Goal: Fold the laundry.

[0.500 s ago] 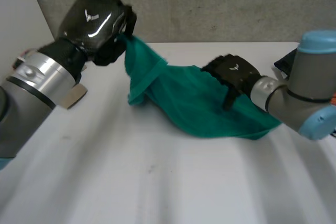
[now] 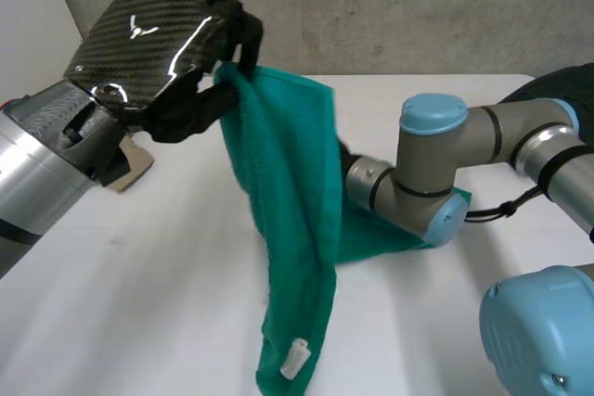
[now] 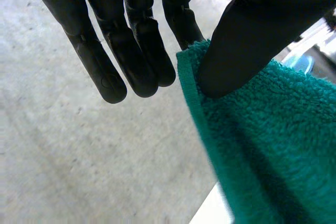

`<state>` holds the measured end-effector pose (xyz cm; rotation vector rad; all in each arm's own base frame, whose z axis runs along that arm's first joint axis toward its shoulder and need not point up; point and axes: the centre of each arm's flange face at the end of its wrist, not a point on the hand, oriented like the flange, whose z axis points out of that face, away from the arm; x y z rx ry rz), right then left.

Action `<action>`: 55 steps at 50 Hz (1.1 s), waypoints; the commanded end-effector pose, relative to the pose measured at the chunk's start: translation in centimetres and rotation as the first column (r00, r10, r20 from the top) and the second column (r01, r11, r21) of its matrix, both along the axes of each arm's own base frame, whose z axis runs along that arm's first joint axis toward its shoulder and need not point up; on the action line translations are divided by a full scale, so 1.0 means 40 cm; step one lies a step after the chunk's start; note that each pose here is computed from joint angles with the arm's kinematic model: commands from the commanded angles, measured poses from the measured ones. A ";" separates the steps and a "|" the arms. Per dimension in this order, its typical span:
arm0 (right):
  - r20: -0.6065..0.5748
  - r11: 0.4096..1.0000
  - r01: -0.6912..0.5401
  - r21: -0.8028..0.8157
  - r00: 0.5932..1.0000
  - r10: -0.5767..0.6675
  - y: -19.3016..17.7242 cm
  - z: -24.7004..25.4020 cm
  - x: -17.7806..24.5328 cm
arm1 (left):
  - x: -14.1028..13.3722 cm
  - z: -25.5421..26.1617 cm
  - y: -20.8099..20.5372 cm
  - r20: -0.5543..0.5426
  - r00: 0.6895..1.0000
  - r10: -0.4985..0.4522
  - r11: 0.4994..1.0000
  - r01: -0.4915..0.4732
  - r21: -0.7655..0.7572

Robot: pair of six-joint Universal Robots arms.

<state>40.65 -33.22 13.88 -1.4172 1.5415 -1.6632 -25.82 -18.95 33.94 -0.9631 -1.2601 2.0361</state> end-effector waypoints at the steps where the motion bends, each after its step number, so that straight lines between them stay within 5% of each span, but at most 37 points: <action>1: 0.420 0.824 0.520 -0.224 0.814 -0.400 -0.186 0.296 -0.100 | 0.050 0.023 -0.090 -0.022 0.994 0.111 0.993 -0.112 -0.042; 5: 0.566 0.727 0.637 -0.258 0.709 -0.420 -0.192 0.436 -0.177 | 0.062 0.036 -0.149 -0.056 0.983 0.174 0.983 -0.177 -0.052; 7: 0.567 0.716 0.648 -0.260 0.703 -0.429 -0.178 0.458 -0.200 | 0.064 0.040 -0.168 -0.070 0.977 0.201 0.977 -0.205 -0.053; 13: 0.433 0.748 0.625 -0.226 0.752 -0.497 -0.086 0.416 -0.264 | 0.039 -0.003 -0.229 -0.055 0.975 0.215 0.977 -0.215 0.004; 18: 0.235 0.781 0.596 -0.188 0.799 -0.553 0.008 0.289 -0.302 | 0.004 -0.168 -0.266 0.104 0.978 0.182 0.970 -0.196 0.144; 22: 0.084 0.809 0.571 -0.136 0.821 -0.565 0.061 0.164 -0.317 | -0.003 -0.311 -0.275 0.263 0.952 0.158 0.951 -0.219 0.218; 29: -0.149 0.841 0.538 -0.059 0.828 -0.540 0.120 -0.024 -0.311 | -0.010 -0.492 -0.232 0.514 0.856 0.059 0.938 -0.223 0.264; 38: -0.140 0.838 0.542 -0.067 0.826 -0.546 0.128 0.041 -0.311 | -0.014 -0.470 -0.196 0.593 0.804 0.041 0.956 -0.205 0.212; 43: -0.158 0.844 0.534 -0.053 0.830 -0.535 0.141 0.100 -0.322 | 0.010 -0.398 -0.201 0.570 0.814 0.114 0.954 -0.249 0.165; 55: -0.221 0.824 0.564 0.063 0.813 -0.539 0.110 0.231 -0.381 | 0.015 -0.247 -0.142 0.343 0.919 0.193 0.906 -0.301 0.299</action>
